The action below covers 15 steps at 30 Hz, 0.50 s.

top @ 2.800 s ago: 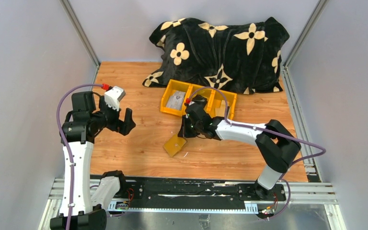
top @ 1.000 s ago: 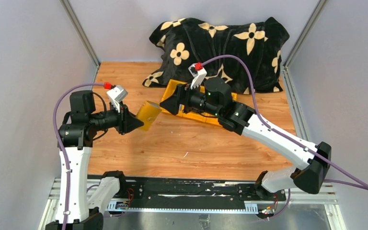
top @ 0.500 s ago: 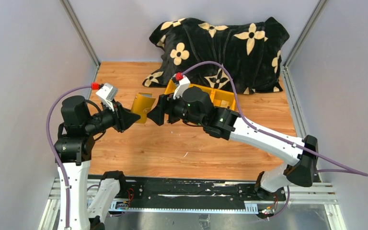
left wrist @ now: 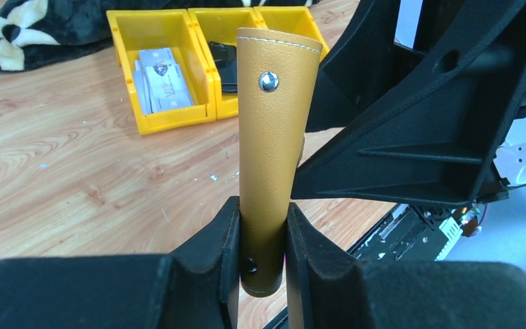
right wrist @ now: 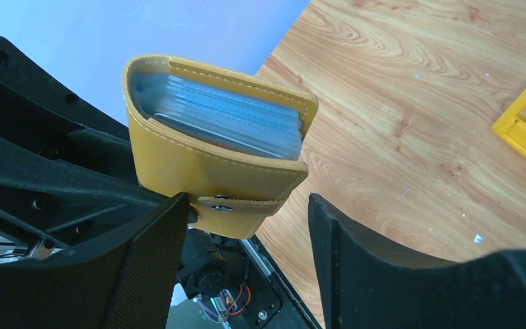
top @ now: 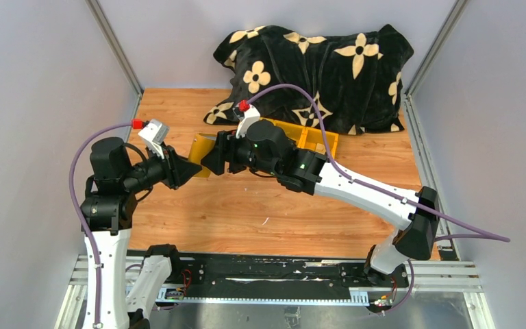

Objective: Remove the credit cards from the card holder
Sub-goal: Open the card holder at the center of the board.

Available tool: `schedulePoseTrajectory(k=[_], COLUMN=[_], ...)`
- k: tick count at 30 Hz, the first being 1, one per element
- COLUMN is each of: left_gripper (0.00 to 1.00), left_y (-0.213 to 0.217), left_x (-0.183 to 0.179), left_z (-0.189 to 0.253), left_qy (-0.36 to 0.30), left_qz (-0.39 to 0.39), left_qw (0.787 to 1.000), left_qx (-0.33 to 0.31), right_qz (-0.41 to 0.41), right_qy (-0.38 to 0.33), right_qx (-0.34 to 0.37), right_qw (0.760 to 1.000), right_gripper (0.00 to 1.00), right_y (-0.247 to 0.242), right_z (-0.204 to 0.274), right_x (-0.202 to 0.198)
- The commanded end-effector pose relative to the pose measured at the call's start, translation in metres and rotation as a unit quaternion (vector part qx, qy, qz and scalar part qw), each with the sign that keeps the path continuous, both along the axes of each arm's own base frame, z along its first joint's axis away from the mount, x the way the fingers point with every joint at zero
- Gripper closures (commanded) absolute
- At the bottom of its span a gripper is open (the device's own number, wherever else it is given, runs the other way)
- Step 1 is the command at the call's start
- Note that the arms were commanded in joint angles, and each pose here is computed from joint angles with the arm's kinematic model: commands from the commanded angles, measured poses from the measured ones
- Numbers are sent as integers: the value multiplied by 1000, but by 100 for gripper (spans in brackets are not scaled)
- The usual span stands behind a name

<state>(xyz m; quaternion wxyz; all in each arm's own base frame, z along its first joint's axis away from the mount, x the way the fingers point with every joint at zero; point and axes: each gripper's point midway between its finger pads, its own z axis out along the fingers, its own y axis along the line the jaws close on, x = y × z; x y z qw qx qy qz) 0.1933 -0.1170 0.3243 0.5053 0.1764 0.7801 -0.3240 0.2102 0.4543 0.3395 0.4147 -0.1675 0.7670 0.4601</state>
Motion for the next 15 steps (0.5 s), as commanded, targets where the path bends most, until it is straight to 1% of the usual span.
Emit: schedulePoseTrajectory(k=[1,6,9,12,15], left_gripper=[89,89,89,90,91], left_y=[-5,-6,-4,-2,1], left_x=[-2,-3,-2,-1,1], left_z=[10,12,12,13,16], left_qy=[-19,-22,-27,-35,-46], left_qz=[-16,-18,-14,-10,-3], left_qw=[1000,1000,1000,999,999], left_qx=[-11,-10,-6,2,12], right_qz=[-14,-42,-53,-64,-73], right_qy=[8,5,3,0,-5], right_qx=[-2,-19,-27,-36,-42], right_qw=[1000,999,998,997,996], right_gripper=[37,62,73,82,86], right_y=[3,-4,-9,-14,-21], right_z=[2,-6,-9,-12,-13], right_x=[0,8,11,13,15])
